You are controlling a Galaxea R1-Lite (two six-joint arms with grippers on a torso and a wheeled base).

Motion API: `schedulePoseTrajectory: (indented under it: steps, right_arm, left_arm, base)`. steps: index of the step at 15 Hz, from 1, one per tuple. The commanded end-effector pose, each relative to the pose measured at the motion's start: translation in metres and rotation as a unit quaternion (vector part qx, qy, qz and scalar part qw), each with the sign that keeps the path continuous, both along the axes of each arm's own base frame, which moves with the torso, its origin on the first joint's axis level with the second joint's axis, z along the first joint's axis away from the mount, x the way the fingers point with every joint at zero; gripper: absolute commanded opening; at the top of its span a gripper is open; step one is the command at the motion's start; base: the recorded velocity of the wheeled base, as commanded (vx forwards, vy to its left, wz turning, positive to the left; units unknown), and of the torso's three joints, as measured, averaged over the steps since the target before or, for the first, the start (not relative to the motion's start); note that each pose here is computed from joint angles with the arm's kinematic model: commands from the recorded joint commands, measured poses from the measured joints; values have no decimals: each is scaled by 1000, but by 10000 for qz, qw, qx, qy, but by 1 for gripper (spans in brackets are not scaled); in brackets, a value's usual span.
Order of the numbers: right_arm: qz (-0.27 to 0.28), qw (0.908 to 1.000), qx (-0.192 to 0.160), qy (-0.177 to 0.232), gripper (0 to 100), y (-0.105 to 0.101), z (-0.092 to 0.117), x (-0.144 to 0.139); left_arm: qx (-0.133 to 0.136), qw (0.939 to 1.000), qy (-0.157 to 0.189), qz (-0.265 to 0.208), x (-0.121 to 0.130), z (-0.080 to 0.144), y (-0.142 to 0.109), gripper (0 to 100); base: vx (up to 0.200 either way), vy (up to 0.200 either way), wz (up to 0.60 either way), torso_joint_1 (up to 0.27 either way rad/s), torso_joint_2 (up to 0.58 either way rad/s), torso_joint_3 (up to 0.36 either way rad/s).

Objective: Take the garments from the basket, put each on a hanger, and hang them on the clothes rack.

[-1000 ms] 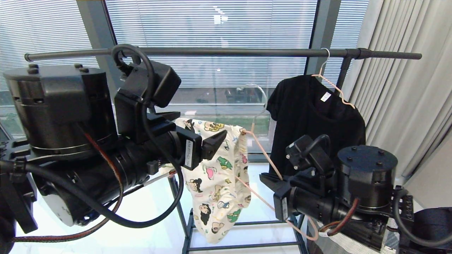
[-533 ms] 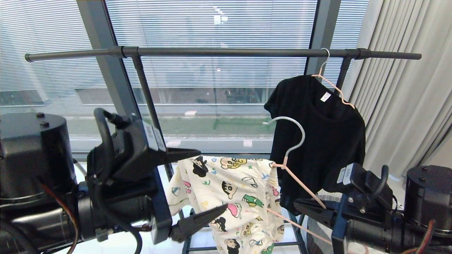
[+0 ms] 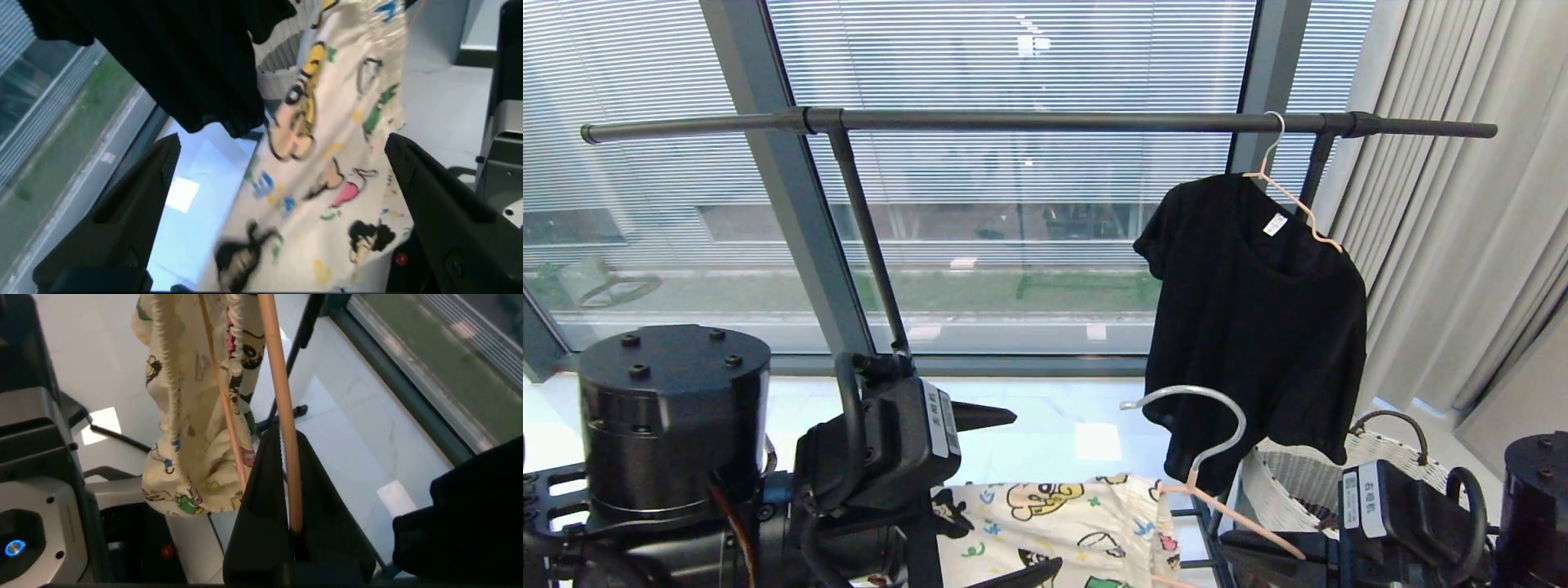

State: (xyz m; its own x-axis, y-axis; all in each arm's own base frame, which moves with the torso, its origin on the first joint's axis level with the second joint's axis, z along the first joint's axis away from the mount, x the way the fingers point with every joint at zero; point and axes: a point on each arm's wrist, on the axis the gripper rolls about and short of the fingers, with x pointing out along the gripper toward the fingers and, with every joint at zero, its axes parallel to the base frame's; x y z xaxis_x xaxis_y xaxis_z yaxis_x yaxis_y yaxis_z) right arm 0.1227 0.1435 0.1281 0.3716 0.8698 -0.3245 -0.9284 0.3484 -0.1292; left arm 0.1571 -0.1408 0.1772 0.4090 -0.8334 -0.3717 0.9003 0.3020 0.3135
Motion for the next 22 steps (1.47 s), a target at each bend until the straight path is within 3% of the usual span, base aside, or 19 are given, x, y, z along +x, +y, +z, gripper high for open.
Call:
schedulePoseTrajectory:
  steps: [1, 7, 8, 16, 17, 20, 22]
  right_arm:
    - [174, 9998, -78, -11, 0, 2, -3, -6]
    - [342, 9994, -82, -63, 0, 5, -3, -10]
    - [358, 9993, -84, -65, 0, 6, -3, -11]
    - [353, 9992, -132, -139, 0, 7, -3, -13]
    - [274, 9994, -146, -165, 100, 6, -3, -13]
    - [129, 9996, -150, -225, 100, 4, -2, -13]
    - [-570, 9974, -171, -406, 100, -5, 3, -6]
  left_arm:
    - [191, 9996, 183, -41, 5, -12, -6, 100]
    - [406, 9983, 350, -228, 0, -26, -11, 100]
    - [407, 9983, 350, -244, 0, -26, -11, 0]
    - [449, 9977, 393, -305, -1, -29, -15, 0]
    - [456, 9977, 411, -302, 0, -30, -15, 0]
    - [456, 9977, 416, -284, 0, -30, -15, 0]
    - [489, 9975, 472, -205, 0, -33, -10, 0]
  base:
    - [0, 0, 0, 0, 0, 0]
    - [0, 0, 0, 0, 0, 0]
    - [0, 0, 0, 0, 0, 0]
    - [0, 0, 0, 0, 0, 0]
    - [0, 0, 0, 0, 0, 0]
    - [0, 0, 0, 0, 0, 0]
    - [0, 0, 0, 0, 0, 0]
